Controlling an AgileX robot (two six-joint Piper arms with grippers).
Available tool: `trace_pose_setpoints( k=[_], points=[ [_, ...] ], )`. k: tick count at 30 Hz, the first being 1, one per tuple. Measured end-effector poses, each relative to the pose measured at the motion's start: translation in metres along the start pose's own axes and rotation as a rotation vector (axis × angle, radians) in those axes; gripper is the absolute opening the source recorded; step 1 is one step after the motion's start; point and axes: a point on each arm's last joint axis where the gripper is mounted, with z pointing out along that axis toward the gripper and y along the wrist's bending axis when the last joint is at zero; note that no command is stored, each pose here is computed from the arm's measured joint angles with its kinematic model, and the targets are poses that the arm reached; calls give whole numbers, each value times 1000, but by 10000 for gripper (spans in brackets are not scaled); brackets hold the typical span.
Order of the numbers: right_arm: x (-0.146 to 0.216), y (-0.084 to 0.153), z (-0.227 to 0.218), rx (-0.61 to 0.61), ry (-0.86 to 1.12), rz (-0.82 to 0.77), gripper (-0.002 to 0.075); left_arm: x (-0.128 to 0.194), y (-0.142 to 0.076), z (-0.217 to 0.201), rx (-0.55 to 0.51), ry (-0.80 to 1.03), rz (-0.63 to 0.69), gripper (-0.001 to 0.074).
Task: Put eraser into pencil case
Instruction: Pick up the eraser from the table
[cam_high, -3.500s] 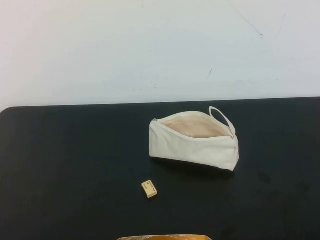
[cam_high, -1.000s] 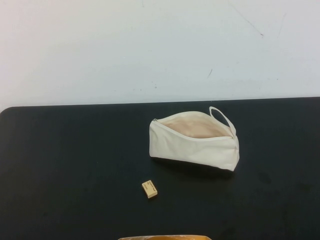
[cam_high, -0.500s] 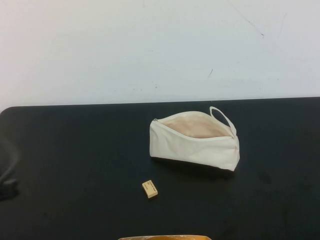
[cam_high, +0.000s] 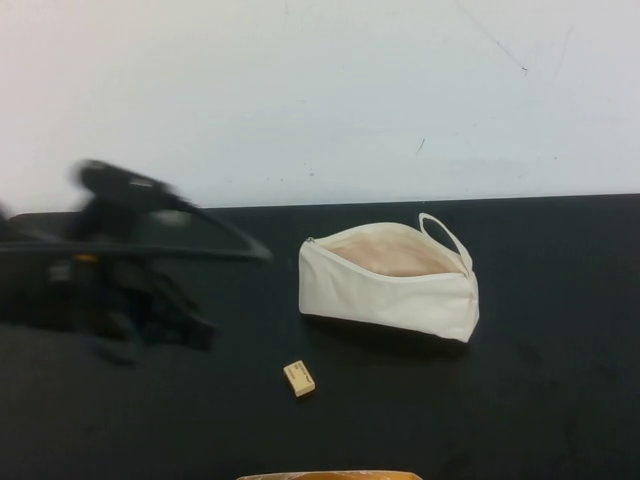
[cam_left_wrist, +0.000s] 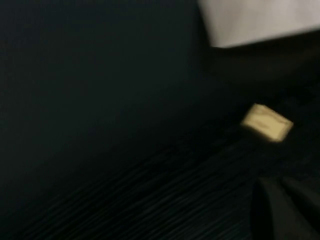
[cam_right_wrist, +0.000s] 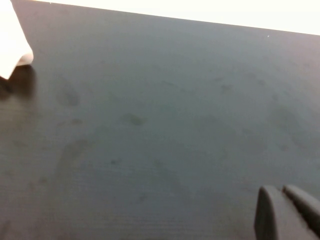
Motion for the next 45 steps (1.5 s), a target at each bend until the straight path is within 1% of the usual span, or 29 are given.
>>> trace_pose_setpoints(
  k=[2,4,6,9,12,14,15,17,22,28,31,36,45],
  points=[
    [0,0,0,0,0,0,-1,-7,-15,17,43,50,69,-1],
    [0,0,0,0,0,0,-1,-10,-26,33,70,103,123,9],
    [0,0,0,0,0,0,-1,-13,-38,51,81,162,208,57],
    [0,0,0,0,0,0,-1,-13,-50,75,85,229,307,208],
    [0,0,0,0,0,0,-1,-12,-61,99,92,284,372,420],
    [0,0,0,0,0,0,-1,-12,-63,111,95,306,386,519],
    [0,0,0,0,0,0,-1,-12,-64,118,97,317,391,544],
    [0,0,0,0,0,0,-1,-12,-65,129,99,335,398,562],
    [0,0,0,0,0,0,-1,-12,-64,154,98,346,399,546],
    [0,0,0,0,0,0,-1,-6,-62,170,89,352,431,498],
    [0,0,0,0,0,0,-1,-4,-62,174,85,358,439,442],
    [0,0,0,0,0,0,-1,-5,-61,175,82,356,437,280],
    [0,0,0,0,0,0,-1,-3,-62,170,88,408,413,281]
  ],
)
